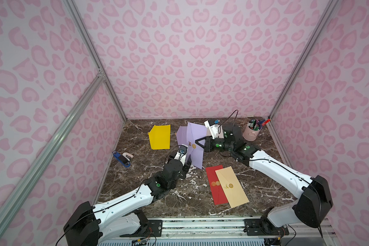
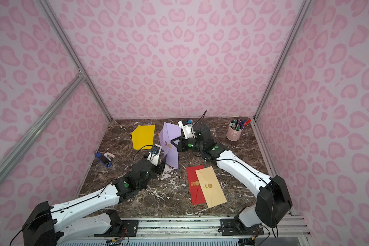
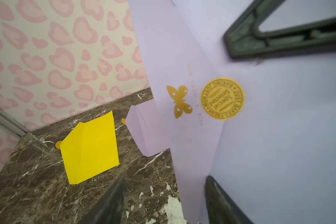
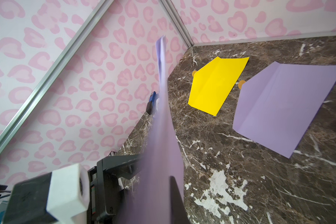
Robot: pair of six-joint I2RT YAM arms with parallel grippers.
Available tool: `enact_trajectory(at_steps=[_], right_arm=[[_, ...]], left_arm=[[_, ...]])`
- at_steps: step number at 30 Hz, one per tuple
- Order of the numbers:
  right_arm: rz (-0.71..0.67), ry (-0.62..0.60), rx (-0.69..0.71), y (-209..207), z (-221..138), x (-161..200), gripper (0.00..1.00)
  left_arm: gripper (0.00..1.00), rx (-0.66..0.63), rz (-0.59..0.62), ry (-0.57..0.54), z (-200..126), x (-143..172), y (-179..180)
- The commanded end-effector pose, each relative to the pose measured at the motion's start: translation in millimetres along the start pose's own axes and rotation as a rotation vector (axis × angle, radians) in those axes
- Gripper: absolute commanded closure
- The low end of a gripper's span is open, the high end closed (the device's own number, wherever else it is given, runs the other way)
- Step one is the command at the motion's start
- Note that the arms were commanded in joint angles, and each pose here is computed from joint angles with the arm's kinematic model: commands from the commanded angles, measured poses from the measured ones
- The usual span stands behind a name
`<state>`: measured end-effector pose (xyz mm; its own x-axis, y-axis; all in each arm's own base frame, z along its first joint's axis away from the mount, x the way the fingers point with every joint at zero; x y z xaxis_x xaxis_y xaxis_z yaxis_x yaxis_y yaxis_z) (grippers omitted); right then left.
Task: Open the envelope
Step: Open the envelope flap on the envelope.
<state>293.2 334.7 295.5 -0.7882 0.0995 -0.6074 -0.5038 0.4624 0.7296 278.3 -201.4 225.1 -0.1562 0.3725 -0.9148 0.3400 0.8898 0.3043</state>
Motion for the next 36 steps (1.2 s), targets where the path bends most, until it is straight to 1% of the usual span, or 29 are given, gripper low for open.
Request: enact_trajectory(at_steps=[1, 15, 29, 36], right_arm=[[-0.004, -0.002, -0.014, 6.6, -0.6, -2.7, 1.0], [-0.003, 0.009, -0.015, 9.4, 1.4, 0.0, 1.0], [0.005, 0.002, -0.012, 13.0, 2.2, 3.0, 1.0], [0.003, 0.002, -0.014, 19.9, 6.8, 7.2, 1.0]], left_arm=[[0.33, -0.057, -0.015, -0.015, -1.0, -5.4, 9.5], [0.33, -0.057, -0.009, -0.025, 1.5, -10.8, 8.5], [0.34, -0.127, -0.038, -0.035, 2.7, -18.6, 18.4], [0.34, -0.114, -0.046, -0.045, 7.9, -25.2, 13.9]])
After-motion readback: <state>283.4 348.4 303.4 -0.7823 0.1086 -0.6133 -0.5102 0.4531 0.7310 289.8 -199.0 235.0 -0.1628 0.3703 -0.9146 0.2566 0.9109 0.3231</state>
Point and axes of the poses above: each gripper's point midway between its finger pads, its own z axis out along the fingers, its own y axis along the line the jaws close on, x = y × z, the point moved 2 cm from there along -z, back along the fingers, and after that the axes turned 11 degrees about z, right-handed, at the moved point
